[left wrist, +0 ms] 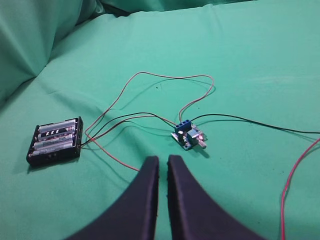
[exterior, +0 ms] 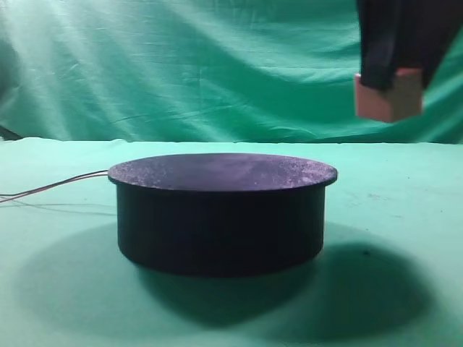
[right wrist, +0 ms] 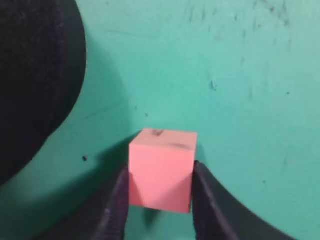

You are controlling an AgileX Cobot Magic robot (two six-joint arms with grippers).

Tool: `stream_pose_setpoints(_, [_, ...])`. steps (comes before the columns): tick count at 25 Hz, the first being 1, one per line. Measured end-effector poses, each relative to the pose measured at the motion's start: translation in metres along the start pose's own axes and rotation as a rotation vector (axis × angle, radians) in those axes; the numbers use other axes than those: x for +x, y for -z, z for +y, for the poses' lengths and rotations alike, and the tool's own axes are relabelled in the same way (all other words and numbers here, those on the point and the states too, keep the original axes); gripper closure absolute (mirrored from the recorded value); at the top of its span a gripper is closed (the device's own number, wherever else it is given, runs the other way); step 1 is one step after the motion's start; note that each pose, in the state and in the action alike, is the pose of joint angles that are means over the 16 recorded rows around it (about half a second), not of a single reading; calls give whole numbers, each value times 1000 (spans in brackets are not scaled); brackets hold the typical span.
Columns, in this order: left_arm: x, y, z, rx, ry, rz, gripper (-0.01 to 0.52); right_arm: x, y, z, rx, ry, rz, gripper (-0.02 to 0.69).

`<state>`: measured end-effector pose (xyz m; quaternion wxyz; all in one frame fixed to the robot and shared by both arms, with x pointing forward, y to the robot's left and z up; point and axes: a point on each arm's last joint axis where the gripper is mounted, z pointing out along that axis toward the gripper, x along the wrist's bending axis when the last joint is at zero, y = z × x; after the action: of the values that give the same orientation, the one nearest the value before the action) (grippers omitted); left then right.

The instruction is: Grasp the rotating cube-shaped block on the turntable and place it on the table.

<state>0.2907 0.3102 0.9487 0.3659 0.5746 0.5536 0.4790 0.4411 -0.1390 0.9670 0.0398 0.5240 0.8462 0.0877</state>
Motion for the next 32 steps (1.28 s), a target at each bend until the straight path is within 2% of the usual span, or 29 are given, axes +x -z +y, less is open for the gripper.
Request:
stream_pose_setpoints(4, [0,0,0,0,0,0,514,-1,2,-4,-14,-29,6,259])
stream_pose_setpoints(8, [0,0,0,0,0,0,514,-3,25,-7,-68,-51,9,274])
stream_pose_setpoints(12, [0,0,0,0,0,0,514,-7,61,-18,-156,-73,13,358])
stream_pose_setpoints(18, [0,0,0,0,0,0,514,-17,109,-54,-342,-95,39,569])
stream_pose_setpoints(21, [0,0,0,0,0,0,514,-22,124,-72,-443,-100,61,639])
stream_pose_setpoints(25, [0,0,0,0,0,0,514,-27,136,-91,-569,-87,85,665])
stream_pose_setpoints(32, [0,0,0,0,0,0,514,-30,145,-107,-716,6,82,665])
